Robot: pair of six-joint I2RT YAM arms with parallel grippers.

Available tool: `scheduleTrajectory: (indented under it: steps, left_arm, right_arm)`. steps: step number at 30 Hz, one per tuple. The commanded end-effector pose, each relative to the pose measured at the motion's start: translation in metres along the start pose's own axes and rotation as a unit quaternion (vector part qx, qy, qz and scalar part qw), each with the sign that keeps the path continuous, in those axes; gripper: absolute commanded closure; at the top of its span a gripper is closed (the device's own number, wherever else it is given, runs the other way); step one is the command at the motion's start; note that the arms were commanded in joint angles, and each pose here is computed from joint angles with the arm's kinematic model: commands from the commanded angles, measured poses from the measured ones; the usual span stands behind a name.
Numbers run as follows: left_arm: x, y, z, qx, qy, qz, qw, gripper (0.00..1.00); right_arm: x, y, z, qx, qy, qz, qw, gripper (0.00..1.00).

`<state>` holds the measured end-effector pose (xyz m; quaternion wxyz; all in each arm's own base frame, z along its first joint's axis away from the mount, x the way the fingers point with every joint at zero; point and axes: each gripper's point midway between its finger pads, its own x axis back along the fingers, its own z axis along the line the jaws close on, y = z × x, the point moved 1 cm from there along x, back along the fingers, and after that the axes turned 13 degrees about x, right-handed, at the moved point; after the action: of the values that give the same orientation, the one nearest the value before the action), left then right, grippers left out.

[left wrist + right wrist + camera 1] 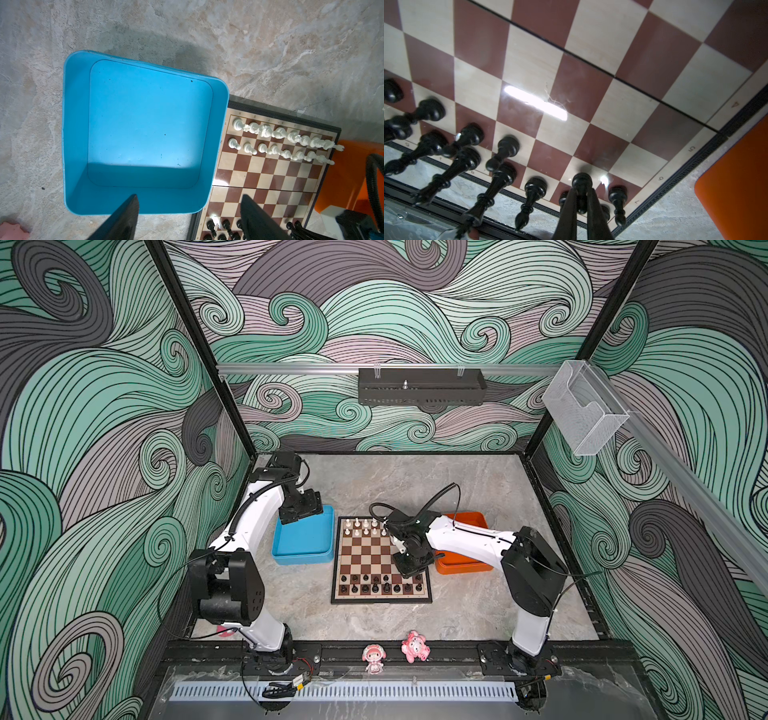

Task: Set up the chess pieces on the board
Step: 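Lower the black pawn onto a near-row square and open the right gripper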

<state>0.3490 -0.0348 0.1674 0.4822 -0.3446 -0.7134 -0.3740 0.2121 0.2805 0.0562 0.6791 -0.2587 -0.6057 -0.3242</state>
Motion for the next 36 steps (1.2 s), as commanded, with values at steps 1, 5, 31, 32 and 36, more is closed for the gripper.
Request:
scheduleTrajectory:
  steps: [1, 5, 31, 32, 36]
  left_arm:
    - [-0.0061, -0.0009, 0.0009, 0.009, -0.002, 0.013, 1.0, 0.21]
    - [-0.0069, 0.0001, -0.0007, 0.01, -0.006, 0.014, 1.0, 0.21]
    - [-0.0105, 0.0003, -0.0014, 0.01, -0.006, 0.018, 1.0, 0.21]
    - [-0.0105, 0.0004, -0.0015, 0.01, -0.007, 0.018, 1.0, 0.21]
    - [-0.0105, 0.0003, -0.0012, 0.01, -0.006, 0.017, 1.0, 0.21]
  right_arm:
    - [-0.0047, -0.0079, 0.0011, -0.002, 0.001, 0.019, 1.0, 0.9]
    - [-0.0054, -0.0107, 0.0007, -0.001, 0.0, 0.025, 1.0, 0.9]
    - [-0.0099, -0.0077, 0.0007, -0.001, -0.001, 0.033, 0.999, 0.88]
    - [-0.0096, -0.0072, 0.0007, -0.001, 0.0, 0.032, 0.999, 0.88]
    - [-0.0086, -0.0064, 0.0006, 0.0, -0.001, 0.03, 1.0, 0.88]
